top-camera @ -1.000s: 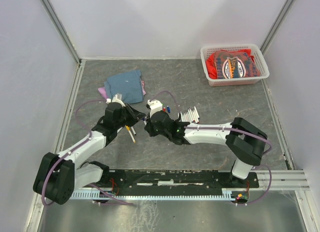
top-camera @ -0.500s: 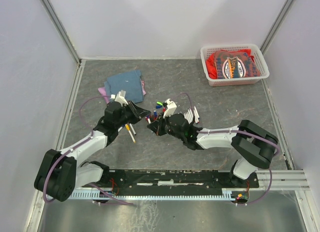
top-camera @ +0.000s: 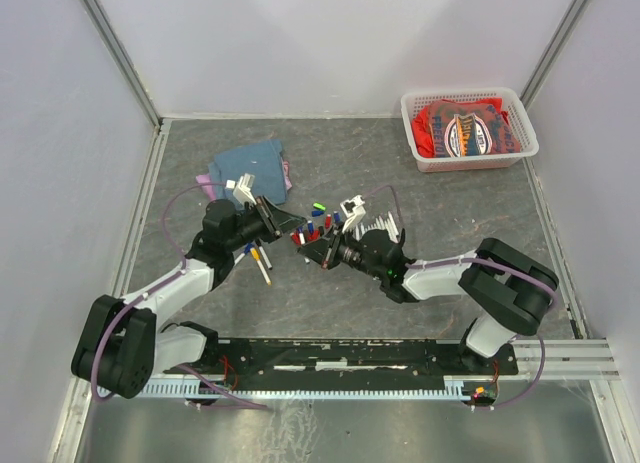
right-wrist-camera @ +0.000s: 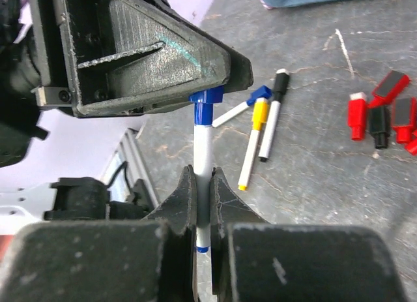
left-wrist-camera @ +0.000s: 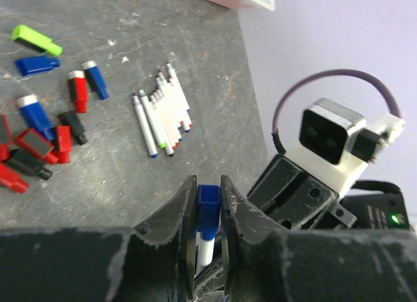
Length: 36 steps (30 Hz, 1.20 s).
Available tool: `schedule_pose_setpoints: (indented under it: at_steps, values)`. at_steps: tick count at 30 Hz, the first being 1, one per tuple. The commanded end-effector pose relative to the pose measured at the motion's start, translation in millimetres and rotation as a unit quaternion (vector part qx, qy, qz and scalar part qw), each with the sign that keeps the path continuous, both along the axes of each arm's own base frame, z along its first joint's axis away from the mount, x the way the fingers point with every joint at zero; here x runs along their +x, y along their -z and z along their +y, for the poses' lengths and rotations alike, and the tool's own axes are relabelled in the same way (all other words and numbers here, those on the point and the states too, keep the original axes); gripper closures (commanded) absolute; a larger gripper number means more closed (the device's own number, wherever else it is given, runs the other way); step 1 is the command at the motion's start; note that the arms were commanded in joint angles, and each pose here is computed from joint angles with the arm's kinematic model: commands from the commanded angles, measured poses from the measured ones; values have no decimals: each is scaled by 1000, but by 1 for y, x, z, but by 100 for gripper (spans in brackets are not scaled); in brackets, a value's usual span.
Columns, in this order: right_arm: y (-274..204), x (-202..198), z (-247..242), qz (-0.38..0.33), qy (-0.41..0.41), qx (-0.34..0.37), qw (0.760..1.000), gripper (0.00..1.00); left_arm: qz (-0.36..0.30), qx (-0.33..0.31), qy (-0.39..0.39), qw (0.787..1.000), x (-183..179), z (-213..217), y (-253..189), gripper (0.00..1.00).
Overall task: Open the pen caps
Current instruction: Open the pen cap from the pen.
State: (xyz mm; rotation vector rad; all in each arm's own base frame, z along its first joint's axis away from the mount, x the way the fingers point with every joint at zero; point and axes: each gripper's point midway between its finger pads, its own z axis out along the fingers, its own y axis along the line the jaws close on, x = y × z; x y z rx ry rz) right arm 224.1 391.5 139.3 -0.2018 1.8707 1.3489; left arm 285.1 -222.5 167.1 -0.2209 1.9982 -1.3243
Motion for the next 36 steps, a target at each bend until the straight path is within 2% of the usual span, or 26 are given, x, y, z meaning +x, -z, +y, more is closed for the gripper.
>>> schedule_pose_setpoints:
  at_steps: [1, 10, 13, 22, 26, 30, 34, 36]
  values:
    - [-35, -36, 8, -8, -101, 82, 991, 99, -129, -40, 42, 990, 3, -6, -61, 97]
    - [-52, -48, -5, 7, -128, 111, 985, 99, -168, -8, 66, 984, 7, -10, -74, 97]
    - [-50, -48, -11, 8, -123, 98, 988, 99, -172, -2, 60, 983, 13, -10, -78, 97]
    - [0, -24, -35, 11, -47, -84, 995, 99, -90, 46, -74, 992, 49, 19, -46, 97]
    - [19, -13, -46, 13, -12, -156, 988, 99, -59, 58, -133, 988, 57, 28, -38, 97]
    - [32, -10, -54, -6, 17, -229, 973, 99, -48, 100, -174, 979, 58, 27, -37, 97]
    - [37, -6, -64, -13, 48, -264, 963, 99, -38, 122, -185, 974, 60, 23, -34, 97]
    - [40, -1, -75, -9, 71, -283, 956, 99, -21, 154, -194, 969, 63, 27, -23, 97]
